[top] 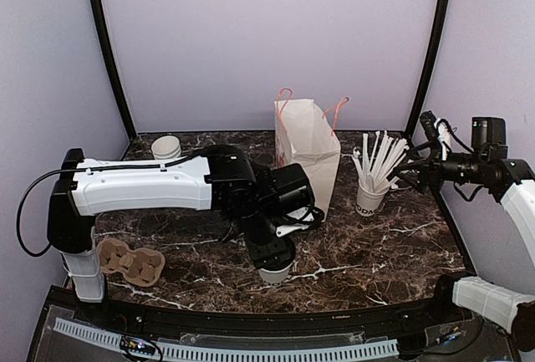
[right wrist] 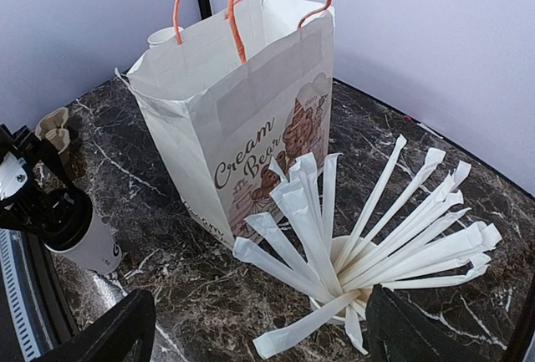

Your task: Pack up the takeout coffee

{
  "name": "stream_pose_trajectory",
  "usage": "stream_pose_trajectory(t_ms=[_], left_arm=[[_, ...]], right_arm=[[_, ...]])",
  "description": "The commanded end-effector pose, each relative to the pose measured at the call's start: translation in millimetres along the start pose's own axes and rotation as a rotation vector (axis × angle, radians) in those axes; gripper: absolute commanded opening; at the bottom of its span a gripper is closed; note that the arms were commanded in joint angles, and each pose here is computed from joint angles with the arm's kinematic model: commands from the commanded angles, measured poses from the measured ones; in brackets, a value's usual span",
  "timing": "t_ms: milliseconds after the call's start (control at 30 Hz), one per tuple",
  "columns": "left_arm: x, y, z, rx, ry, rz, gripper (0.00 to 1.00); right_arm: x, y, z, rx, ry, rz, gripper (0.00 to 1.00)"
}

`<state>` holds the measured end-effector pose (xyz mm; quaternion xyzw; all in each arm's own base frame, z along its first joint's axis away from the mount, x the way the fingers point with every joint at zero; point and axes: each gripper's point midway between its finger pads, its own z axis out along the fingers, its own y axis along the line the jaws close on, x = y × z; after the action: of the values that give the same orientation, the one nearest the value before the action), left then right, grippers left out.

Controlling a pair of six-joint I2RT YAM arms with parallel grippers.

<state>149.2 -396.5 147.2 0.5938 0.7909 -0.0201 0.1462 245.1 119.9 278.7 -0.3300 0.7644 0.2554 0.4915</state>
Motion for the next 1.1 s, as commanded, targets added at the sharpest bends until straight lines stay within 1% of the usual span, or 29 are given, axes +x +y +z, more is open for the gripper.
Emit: stream_pose_trajectory(t_ms=[0, 200, 400, 533, 733, 900, 1067], left_arm=[[0, -11, -15, 0.054, -0.024, -0.005, 0.67], [0, -15, -10, 0.073, -0.016, 0.0, 0.67], [10, -5, 2, 0.001, 0.04, 0.007, 0.67], [14, 0, 3, -0.028, 0.06, 0.005, 0.67], [16, -3, 6, -0.01, 0.068, 0.007, 0.67], [14, -6, 1, 0.011, 0.065, 0.004, 0.67], [5, -3, -13, 0.004, 0.02, 0.005, 0.67]], right_arm=[[-3, 0, 1, -0.009, -0.023, -0.021, 0.89], [-3, 1, 1, -0.014, -0.025, -0.02, 0.89], [-3, 1, 1, -0.013, -0.024, -0.019, 0.89], [-3, 1, 1, -0.015, -0.025, -0.02, 0.89], [-4, 0, 2, -0.019, -0.025, -0.017, 0.89], [-4, 1, 2, -0.02, -0.026, -0.017, 0.89], [-4, 0, 3, -0.022, -0.027, -0.015, 0.89]])
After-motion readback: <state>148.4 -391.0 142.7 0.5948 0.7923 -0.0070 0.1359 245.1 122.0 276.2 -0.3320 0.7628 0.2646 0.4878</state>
